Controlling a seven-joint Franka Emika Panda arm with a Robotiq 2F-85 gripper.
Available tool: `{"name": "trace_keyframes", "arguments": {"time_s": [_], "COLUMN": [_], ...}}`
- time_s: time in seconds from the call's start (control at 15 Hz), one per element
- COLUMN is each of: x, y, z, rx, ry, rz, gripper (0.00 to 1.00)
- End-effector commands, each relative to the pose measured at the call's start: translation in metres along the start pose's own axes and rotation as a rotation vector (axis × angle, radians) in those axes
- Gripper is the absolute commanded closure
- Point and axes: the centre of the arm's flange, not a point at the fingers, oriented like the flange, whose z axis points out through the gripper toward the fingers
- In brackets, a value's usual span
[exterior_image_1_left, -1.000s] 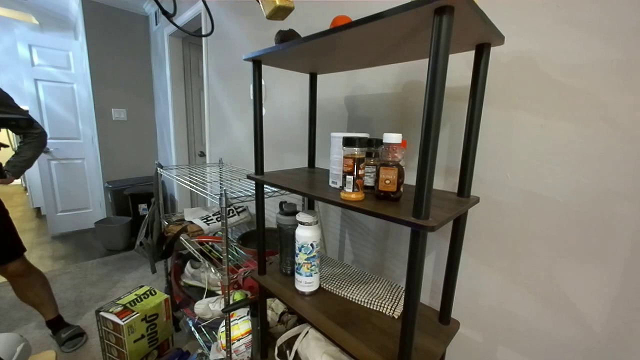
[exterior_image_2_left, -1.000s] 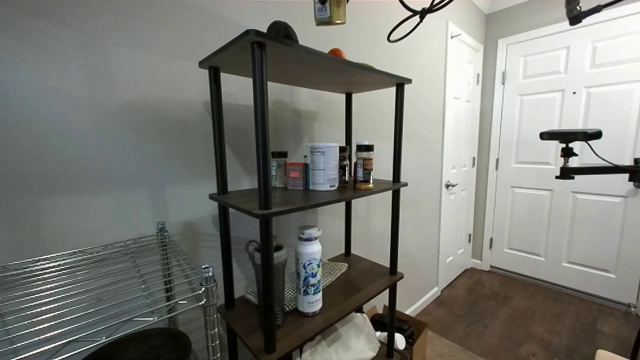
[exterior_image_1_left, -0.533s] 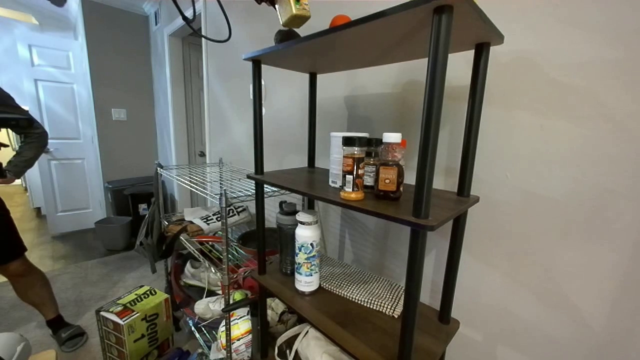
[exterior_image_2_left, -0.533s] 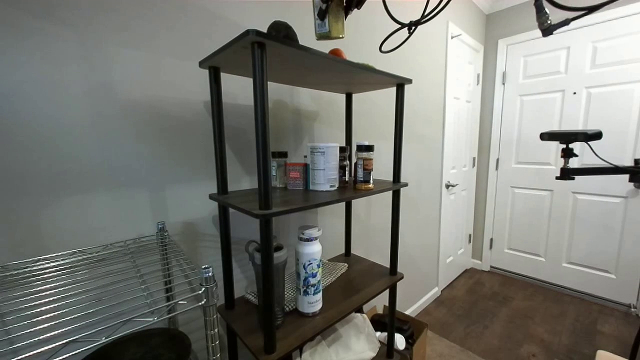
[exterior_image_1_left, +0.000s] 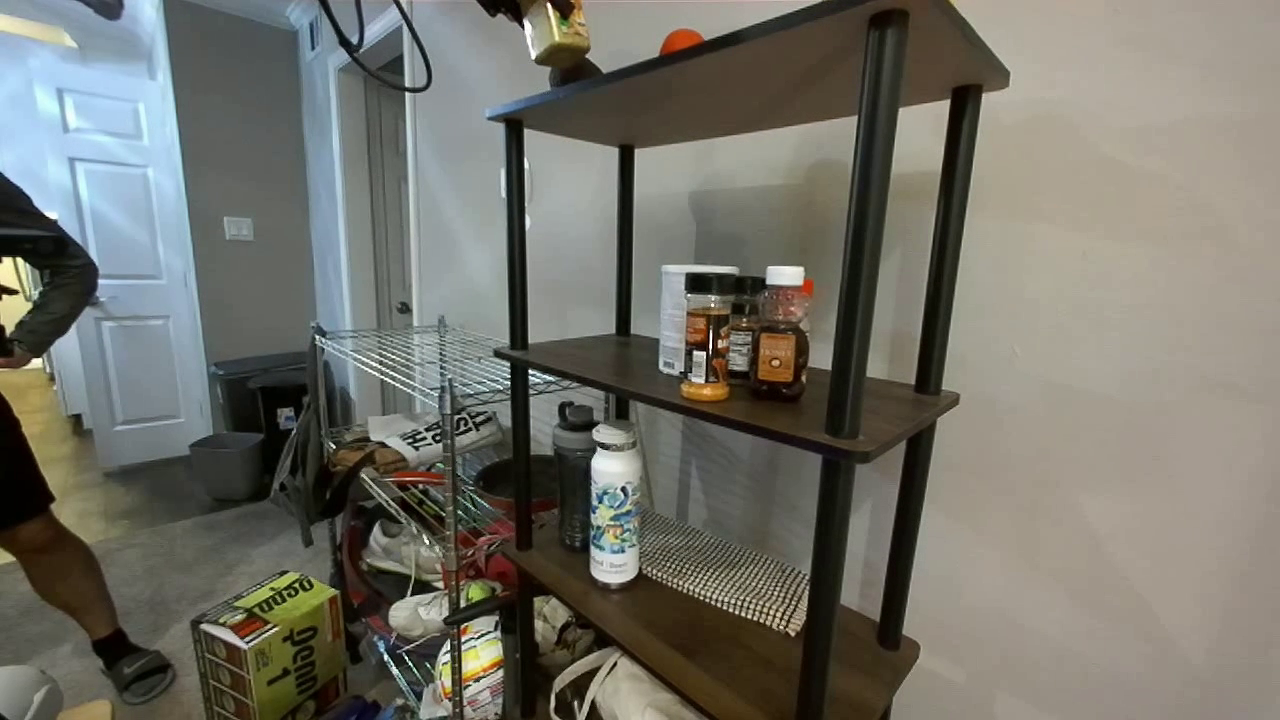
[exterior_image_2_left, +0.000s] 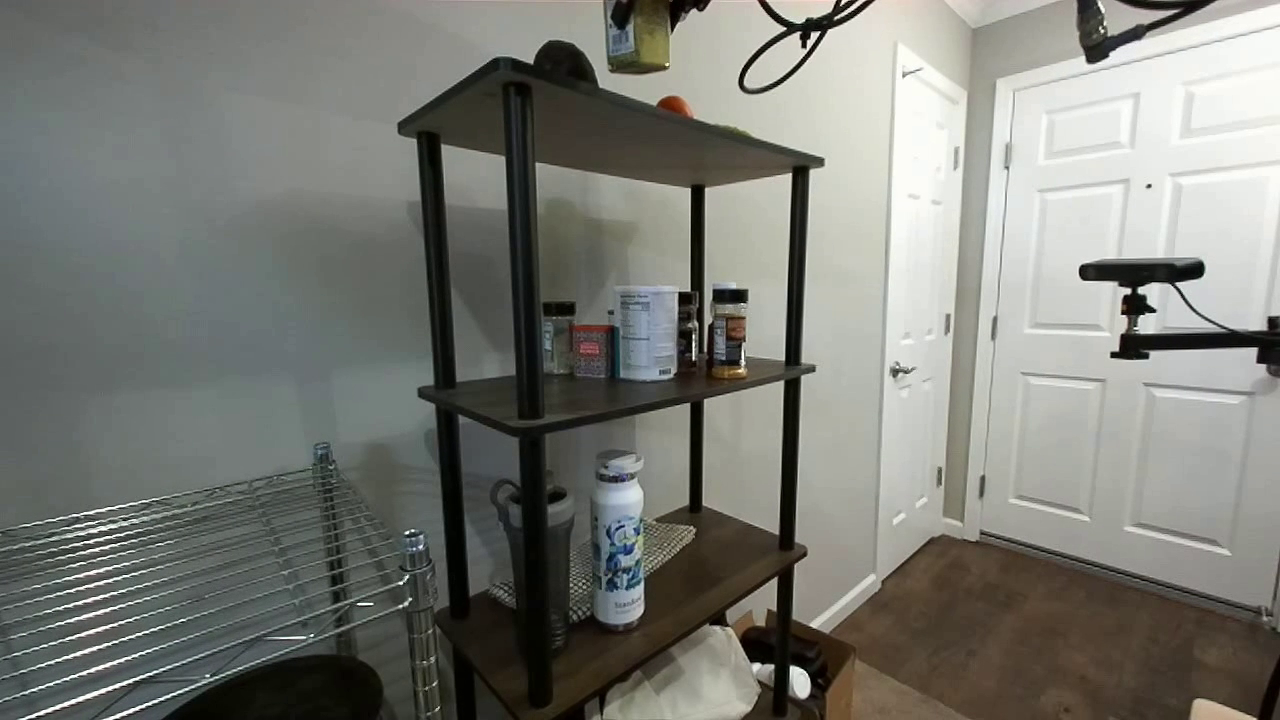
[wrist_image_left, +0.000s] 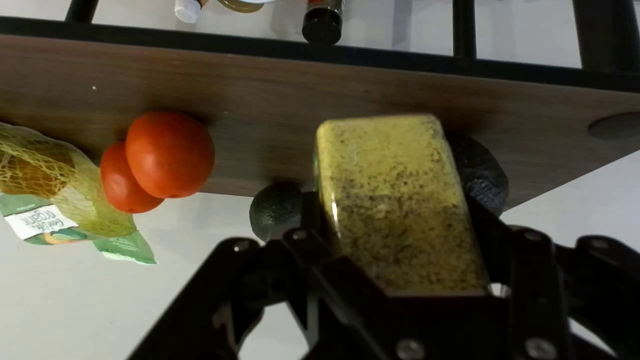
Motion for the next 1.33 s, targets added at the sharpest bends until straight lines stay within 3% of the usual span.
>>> {"name": "trace_keyframes", "arguments": {"time_s": [0.0,1.27], "x": [0.003,0.01], "y": [0.0,0.015], "z": [-0.003,0.038], "rx": [-0.028,-0.046], "ry": [0.003,-0.022], "rz": [0.028,0.09], "gripper": [0.58,0.58]}}
